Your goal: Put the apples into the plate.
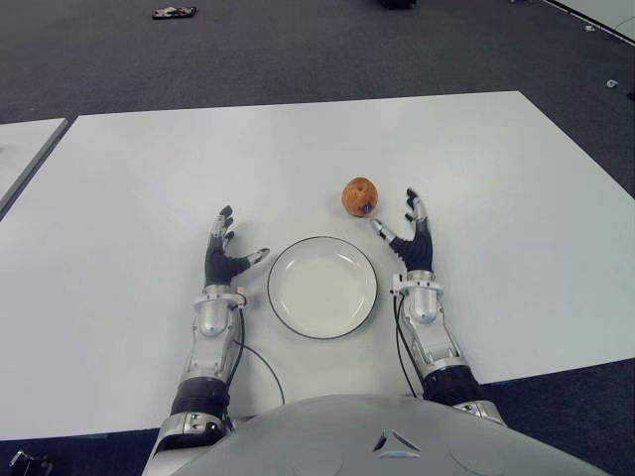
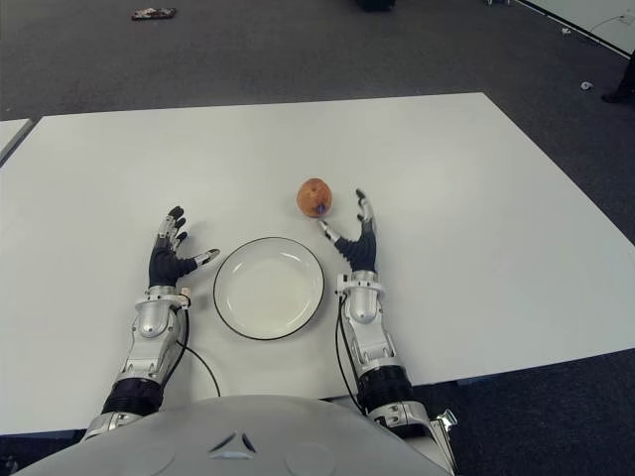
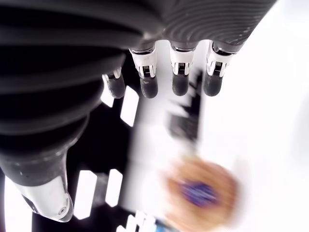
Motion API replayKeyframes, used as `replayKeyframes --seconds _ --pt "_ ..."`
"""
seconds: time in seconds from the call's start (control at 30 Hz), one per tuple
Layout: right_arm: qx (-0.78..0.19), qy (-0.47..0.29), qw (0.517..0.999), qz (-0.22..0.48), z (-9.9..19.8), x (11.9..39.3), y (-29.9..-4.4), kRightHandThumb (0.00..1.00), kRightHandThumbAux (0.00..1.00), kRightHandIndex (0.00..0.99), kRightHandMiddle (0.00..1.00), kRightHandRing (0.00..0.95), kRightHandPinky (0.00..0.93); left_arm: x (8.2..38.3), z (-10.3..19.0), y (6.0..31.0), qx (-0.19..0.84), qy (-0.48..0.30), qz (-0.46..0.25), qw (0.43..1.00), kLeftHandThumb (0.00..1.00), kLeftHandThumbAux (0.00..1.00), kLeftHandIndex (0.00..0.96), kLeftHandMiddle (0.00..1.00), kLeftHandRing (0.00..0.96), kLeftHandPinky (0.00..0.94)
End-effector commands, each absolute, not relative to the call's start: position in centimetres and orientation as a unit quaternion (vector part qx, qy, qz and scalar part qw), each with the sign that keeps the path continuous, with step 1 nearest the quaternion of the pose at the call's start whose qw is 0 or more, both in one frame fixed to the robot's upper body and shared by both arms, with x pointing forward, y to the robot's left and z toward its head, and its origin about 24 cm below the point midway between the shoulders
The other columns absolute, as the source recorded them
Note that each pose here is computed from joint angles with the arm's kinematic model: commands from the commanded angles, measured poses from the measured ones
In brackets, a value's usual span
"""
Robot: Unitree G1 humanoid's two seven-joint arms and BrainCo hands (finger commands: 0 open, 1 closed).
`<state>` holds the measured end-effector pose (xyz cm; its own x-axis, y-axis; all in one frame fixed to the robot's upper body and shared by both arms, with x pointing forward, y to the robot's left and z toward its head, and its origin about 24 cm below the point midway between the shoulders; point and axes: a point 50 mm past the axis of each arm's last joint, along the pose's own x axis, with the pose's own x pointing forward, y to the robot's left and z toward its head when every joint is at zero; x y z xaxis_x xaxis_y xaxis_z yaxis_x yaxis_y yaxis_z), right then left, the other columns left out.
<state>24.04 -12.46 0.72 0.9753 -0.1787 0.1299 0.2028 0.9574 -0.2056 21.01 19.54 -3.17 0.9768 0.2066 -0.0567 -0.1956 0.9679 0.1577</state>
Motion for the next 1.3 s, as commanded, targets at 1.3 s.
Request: replayKeyframes --seconds 1.3 --pt "-0.225 -0.256 0.937 -0.07 13.5 37.7 -7.0 0.092 0.554 0.019 0.012 0.0 0.012 21.0 -3.8 19.0 0.067 0.058 0.105 0.99 0.0 0.501 0.0 0.0 0.0 0.0"
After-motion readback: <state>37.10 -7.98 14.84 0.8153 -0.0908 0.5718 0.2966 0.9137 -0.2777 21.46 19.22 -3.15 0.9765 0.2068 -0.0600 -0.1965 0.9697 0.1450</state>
